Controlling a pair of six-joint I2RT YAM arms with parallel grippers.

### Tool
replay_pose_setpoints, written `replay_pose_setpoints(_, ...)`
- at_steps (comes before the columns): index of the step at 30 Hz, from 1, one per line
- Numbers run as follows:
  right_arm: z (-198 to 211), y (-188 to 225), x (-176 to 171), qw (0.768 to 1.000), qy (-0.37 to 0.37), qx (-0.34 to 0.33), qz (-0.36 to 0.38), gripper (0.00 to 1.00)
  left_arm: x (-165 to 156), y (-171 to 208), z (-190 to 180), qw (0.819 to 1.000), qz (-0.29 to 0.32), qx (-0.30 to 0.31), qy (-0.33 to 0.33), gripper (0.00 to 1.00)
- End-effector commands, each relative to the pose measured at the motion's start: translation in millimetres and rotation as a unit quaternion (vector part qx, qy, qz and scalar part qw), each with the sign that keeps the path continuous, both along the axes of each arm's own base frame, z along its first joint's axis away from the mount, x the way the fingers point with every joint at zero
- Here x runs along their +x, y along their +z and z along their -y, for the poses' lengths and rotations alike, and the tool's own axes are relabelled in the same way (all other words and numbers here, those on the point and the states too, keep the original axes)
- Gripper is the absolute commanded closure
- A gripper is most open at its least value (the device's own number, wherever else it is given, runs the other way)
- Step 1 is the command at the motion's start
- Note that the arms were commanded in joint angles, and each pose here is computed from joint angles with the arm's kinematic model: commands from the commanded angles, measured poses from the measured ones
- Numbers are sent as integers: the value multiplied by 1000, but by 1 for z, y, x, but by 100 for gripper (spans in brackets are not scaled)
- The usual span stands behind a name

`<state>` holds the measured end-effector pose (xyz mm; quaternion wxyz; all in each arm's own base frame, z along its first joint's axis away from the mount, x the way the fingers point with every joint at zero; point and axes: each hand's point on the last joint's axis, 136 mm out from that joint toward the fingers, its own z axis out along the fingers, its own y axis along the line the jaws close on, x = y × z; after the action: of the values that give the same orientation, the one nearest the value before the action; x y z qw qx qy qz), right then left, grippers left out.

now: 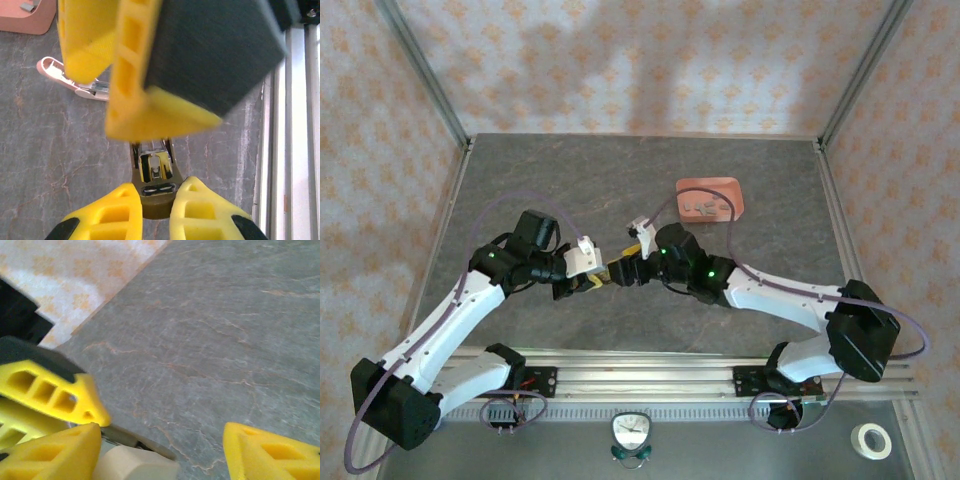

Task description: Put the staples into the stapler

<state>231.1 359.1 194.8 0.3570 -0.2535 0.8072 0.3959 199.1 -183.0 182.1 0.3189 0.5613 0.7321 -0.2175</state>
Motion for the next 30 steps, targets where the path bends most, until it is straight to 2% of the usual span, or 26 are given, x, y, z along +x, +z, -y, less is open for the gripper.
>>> replay_pose_setpoints(1,27,-2,23,997,-73,4,-22,37,-1,12,2,1000,6,-6,-4,100)
replay_pose_setpoints(9,52,-43,27,989,-120,-46,-74,39,0,15,5,1000,9,-15,1,100)
replay_pose_setpoints(12,46,-28,22,992,-101,-15,-68,37,3,14,4,1000,7,-13,8,100)
replay_pose_setpoints(15,37,-2,12,996,-65,16,-55,29,5,12,4,1000,7,-8,11,100)
replay_pose_setpoints(20,19,22,-8,999,-18,27,-43,21,7,9,5,1000,1,-7,13,100)
replay_pose_setpoints(24,5,25,-21,999,5,18,-39,19,7,8,6,1000,0,-6,13,100)
replay_pose_setpoints(30,1,9,-13,999,-6,-18,-41,20,7,10,7,1000,2,-8,12,100)
